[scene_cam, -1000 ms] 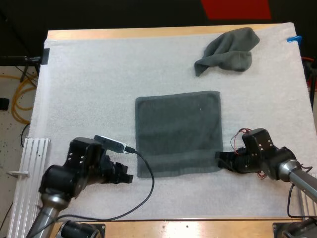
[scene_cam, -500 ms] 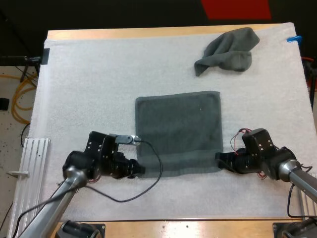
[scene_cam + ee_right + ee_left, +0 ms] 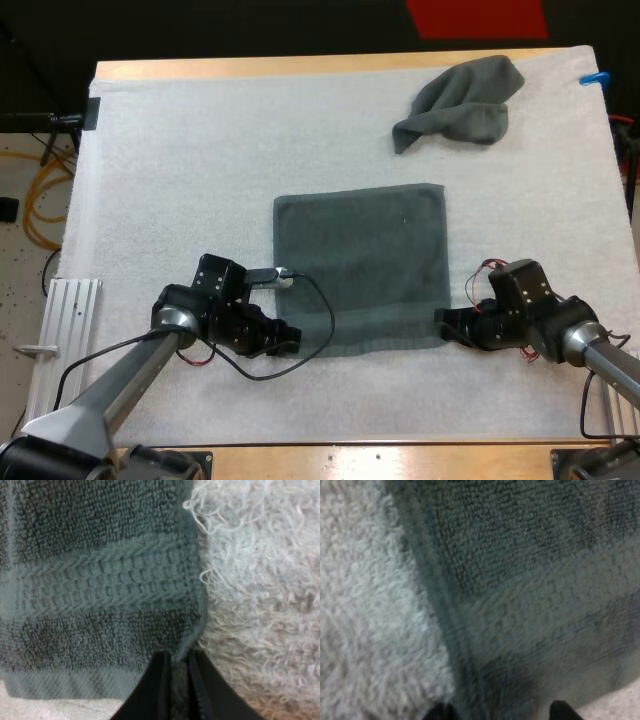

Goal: Pick towel from pile fold and stack

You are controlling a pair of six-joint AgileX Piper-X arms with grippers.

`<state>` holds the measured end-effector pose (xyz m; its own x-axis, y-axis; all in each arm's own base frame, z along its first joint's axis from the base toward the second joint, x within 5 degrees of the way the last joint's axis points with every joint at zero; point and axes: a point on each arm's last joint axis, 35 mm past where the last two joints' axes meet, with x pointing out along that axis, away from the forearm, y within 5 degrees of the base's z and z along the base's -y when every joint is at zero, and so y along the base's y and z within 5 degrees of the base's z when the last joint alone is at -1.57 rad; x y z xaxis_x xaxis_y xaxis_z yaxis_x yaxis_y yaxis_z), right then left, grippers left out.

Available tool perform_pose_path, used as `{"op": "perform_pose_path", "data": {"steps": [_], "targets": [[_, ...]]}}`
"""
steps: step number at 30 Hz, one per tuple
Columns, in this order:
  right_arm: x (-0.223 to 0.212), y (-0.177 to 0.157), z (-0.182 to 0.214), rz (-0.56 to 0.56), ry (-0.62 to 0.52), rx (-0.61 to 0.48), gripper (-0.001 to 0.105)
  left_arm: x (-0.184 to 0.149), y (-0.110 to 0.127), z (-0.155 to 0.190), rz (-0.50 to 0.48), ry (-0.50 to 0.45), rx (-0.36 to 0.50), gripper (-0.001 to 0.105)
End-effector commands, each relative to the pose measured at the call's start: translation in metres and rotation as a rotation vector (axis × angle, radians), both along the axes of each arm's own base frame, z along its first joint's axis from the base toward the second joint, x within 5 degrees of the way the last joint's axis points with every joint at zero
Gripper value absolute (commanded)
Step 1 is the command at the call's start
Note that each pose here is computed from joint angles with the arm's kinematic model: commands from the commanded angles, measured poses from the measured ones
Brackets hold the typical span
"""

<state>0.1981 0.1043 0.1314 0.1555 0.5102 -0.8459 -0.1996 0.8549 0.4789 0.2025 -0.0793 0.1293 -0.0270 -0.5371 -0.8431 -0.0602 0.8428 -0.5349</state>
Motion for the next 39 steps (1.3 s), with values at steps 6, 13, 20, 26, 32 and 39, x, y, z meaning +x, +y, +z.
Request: {"op": "perform_pose_path", "data": {"steps": [6,13,20,26,32,39], "targets": [[-0.001,-0.001,-0.001,0.014,0.000,-0.006,0.000,0.002,-0.006,-0.014,-0.011,0.082,-0.146,0.044],[-0.001,-0.001,-0.001,0.014,0.000,-0.006,0.000,0.002,-0.006,-0.014,-0.010,0.077,-0.145,0.027],[-0.005,-0.001,0.015,0.039,-0.038,0.021,0.000,-0.002,-0.006,-0.009,-0.047,0.067,-0.142,0.000],[-0.022,-0.009,0.048,0.037,-0.093,0.045,0.000,-0.026,-0.016,0.018,-0.178,0.026,-0.065,0.000],[-0.048,-0.019,0.070,0.050,-0.057,0.073,0.000,-0.053,-0.029,0.046,-0.269,-0.016,-0.039,0.000],[-0.045,-0.017,0.078,-0.014,-0.089,0.138,0.000,-0.042,-0.030,0.057,-0.170,-0.134,-0.071,0.000]]}}
